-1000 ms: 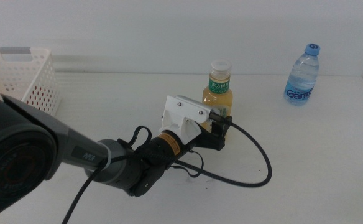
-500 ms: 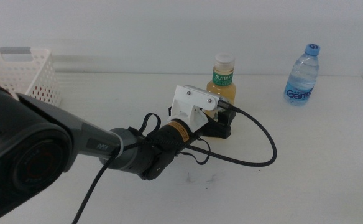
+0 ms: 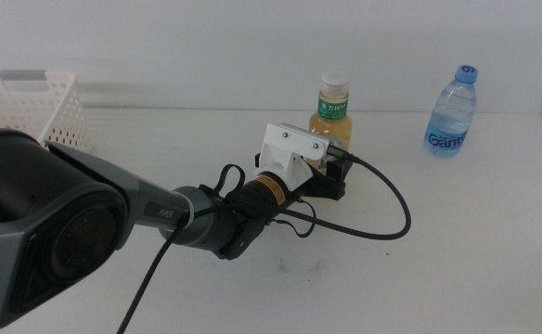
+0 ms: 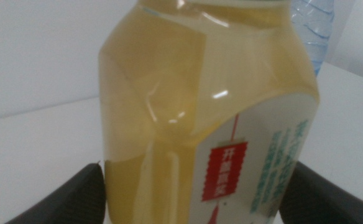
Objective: Use arms to grab the bottles and put them into the dustbin to the left of the table.
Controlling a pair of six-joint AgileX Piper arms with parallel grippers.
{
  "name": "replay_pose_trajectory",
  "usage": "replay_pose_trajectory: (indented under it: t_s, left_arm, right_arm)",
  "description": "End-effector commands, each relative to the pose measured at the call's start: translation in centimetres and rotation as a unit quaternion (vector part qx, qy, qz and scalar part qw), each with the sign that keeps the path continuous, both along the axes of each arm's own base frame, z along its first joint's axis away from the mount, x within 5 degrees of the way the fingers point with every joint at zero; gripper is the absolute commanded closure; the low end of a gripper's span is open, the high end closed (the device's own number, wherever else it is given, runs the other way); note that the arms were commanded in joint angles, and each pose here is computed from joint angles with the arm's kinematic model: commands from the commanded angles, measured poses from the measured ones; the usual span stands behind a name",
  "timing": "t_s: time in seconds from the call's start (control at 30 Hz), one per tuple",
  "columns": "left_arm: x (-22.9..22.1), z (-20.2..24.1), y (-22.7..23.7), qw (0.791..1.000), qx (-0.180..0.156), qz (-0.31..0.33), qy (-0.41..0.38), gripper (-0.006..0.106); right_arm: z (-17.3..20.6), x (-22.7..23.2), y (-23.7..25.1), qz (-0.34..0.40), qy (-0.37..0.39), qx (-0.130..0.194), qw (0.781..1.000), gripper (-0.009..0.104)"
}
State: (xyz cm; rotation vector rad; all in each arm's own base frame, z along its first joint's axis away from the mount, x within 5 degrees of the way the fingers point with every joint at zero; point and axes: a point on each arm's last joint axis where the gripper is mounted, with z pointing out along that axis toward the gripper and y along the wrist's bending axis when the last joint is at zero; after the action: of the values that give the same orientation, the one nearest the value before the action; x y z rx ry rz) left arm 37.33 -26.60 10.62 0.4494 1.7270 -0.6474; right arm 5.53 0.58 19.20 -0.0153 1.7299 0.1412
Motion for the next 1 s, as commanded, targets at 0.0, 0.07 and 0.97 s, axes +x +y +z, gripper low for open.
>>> replay_pose_trajectory:
  t_s: [0.0, 0.07, 0.97]
  left_arm:
    - [0.2, -0.3, 0.1, 1.0, 0.01, -0.001, 0.008, 0.008]
    - [0.2, -0.3, 0.1, 1.0, 0.01, -0.002, 0.008, 0.008]
    - [0.7, -0.6, 0.9, 0.996, 0.032, 0.082, 0.011, 0.009]
  right_arm:
    - [0.0, 0.0, 0.0, -0.003, -0.006, -0.002, 1.0, 0.006]
    - [0.0, 0.0, 0.0, -0.003, -0.006, -0.002, 1.0, 0.006]
    - [0.0, 0.0, 0.0, -0.003, -0.006, -0.001, 1.0, 0.006]
